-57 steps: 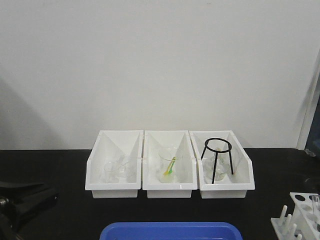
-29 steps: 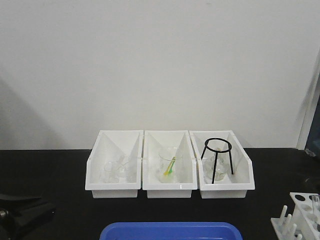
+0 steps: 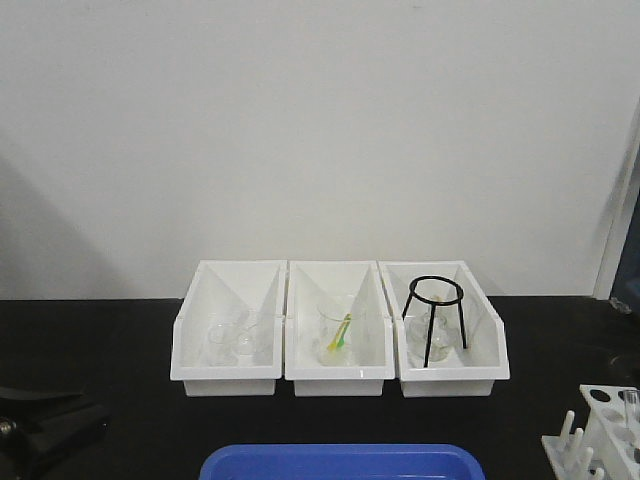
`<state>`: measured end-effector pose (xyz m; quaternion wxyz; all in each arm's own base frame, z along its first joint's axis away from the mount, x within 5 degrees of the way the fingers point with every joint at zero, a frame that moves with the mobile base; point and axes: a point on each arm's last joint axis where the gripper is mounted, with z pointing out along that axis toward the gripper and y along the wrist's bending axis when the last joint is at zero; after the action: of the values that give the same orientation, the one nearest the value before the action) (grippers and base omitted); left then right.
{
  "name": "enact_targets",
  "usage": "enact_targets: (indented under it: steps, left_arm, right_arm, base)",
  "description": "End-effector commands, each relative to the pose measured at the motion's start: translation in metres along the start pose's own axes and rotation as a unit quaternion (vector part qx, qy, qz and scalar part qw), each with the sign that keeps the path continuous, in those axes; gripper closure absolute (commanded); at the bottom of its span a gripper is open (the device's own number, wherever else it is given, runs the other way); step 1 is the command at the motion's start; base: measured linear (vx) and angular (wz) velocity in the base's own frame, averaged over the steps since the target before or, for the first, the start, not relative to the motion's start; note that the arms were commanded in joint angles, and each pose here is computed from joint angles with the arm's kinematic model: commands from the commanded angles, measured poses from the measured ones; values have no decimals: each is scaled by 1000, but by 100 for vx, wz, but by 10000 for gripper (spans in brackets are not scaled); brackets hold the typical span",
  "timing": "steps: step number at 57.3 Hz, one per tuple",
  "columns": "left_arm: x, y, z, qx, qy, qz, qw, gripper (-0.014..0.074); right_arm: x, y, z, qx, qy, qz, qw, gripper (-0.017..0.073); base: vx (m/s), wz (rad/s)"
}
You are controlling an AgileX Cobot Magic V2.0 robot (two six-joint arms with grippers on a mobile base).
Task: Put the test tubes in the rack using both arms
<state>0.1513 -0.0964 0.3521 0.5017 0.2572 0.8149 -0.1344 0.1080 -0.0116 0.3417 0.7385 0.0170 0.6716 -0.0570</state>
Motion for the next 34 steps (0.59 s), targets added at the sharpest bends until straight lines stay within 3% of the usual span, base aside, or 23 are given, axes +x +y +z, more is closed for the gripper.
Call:
enact_targets:
  steps: [1, 4, 7, 14, 20, 34]
  left_arm:
    - [-15, 3, -6, -16, -70, 37, 997, 614]
    - [-12, 4, -8, -25, -98, 52, 994, 614]
    - [-5, 7, -10, -35, -126, 50, 990, 614]
    - [30, 16, -14, -66, -172, 8, 983, 614]
    - [80, 20, -21, -98, -190, -29, 976, 614]
    - [176, 14, -32, -150, -201, -47, 967, 614]
  right_arm:
    - [-12, 2, 0, -12, -28, -8, 1000, 567]
    - [-12, 2, 0, -12, -28, -8, 1000, 567]
    - [-12, 2, 0, -12, -28, -8, 1000, 567]
    - [-12, 2, 0, -12, -28, -8, 1000, 567]
    - [-12, 2, 0, -12, -28, -8, 1000, 567]
    - [-12, 2, 0, -12, -28, -8, 1000, 567]
  base:
    - [0, 0]
    - [0, 0]
    - [0, 0]
    - [0, 0]
    - [0, 0]
    - [0, 0]
